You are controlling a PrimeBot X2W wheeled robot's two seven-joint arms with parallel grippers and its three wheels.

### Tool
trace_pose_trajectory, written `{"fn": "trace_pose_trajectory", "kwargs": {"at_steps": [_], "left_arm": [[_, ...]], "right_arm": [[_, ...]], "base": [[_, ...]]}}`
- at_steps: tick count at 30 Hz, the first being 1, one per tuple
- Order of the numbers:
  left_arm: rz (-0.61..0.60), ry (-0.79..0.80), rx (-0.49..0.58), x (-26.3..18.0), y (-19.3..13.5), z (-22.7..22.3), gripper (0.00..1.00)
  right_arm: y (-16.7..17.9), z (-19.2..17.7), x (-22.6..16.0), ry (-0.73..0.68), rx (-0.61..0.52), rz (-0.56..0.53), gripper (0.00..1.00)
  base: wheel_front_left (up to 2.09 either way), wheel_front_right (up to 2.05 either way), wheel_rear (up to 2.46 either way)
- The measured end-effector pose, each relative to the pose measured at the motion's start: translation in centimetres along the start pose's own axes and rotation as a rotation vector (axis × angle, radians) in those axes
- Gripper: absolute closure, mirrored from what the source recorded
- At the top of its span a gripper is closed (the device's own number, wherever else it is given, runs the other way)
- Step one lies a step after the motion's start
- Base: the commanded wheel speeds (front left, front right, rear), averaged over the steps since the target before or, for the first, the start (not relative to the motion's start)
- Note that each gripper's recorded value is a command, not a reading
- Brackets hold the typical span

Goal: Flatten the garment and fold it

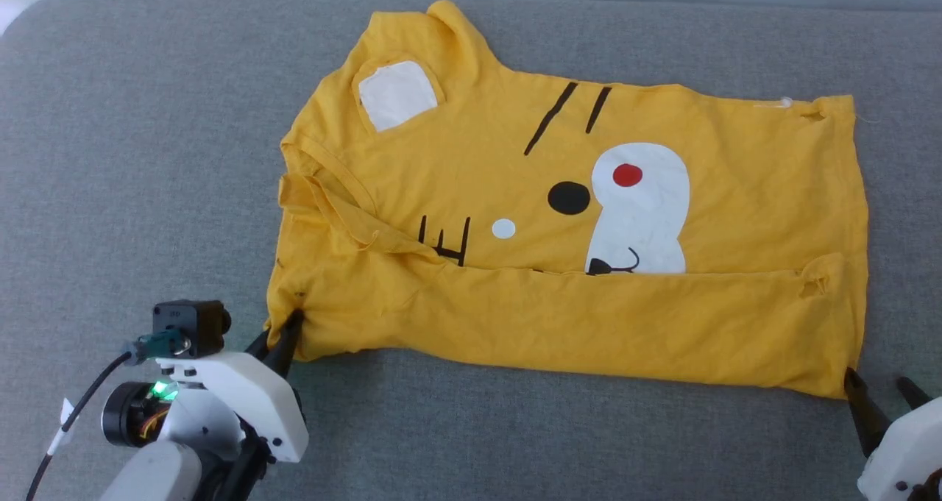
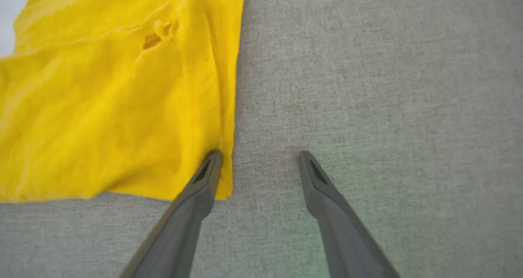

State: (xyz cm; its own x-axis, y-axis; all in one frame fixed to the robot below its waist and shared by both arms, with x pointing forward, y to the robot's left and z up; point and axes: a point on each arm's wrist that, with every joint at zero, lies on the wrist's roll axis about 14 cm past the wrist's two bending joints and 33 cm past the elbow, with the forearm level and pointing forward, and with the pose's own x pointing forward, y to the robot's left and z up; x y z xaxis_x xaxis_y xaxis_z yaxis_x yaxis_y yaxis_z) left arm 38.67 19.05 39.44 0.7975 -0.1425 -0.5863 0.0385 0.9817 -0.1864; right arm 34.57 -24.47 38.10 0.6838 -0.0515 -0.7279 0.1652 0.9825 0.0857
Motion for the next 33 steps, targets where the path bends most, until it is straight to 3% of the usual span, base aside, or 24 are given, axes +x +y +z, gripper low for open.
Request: {"fn": "trace_pose_trajectory", "kwargs": {"at_steps": [9, 10, 11, 12, 22, 33], "left_arm": [[0.001, 0.000, -0.007, -0.4, -0.1, -0.2, 1.00], [0.002, 0.000, -0.008, -0.4, -0.1, -0.2, 1.00], [0.003, 0.001, -0.009, -0.4, -0.1, -0.2, 1.00], [0.003, 0.001, -0.010, -0.5, -0.1, -0.3, 1.00], [0.007, -0.084, -0.084, -1.1, -0.3, 1.3, 1.00], [-0.044, -0.139, -0.160, -5.6, -1.3, 2.7, 1.00]], "right_arm": [[2.4, -0.3, 0.8, 0.022, -0.028, 0.069, 0.00], [2.4, -0.4, 0.9, 0.024, -0.024, 0.071, 0.30], [2.5, -0.3, 1.0, 0.024, -0.024, 0.072, 0.89], [2.5, -0.4, 1.0, 0.025, -0.027, 0.072, 1.00], [1.9, 1.1, 0.7, -0.044, -0.001, 0.055, 1.00], [0.7, 2.7, -2.8, -0.102, 0.041, 0.053, 1.00]], "base": [[0.00, 0.00, 0.00], [0.00, 0.00, 0.00], [0.00, 0.00, 0.00], [0.00, 0.00, 0.00], [0.00, 0.00, 0.00], [0.00, 0.00, 0.00]]}}
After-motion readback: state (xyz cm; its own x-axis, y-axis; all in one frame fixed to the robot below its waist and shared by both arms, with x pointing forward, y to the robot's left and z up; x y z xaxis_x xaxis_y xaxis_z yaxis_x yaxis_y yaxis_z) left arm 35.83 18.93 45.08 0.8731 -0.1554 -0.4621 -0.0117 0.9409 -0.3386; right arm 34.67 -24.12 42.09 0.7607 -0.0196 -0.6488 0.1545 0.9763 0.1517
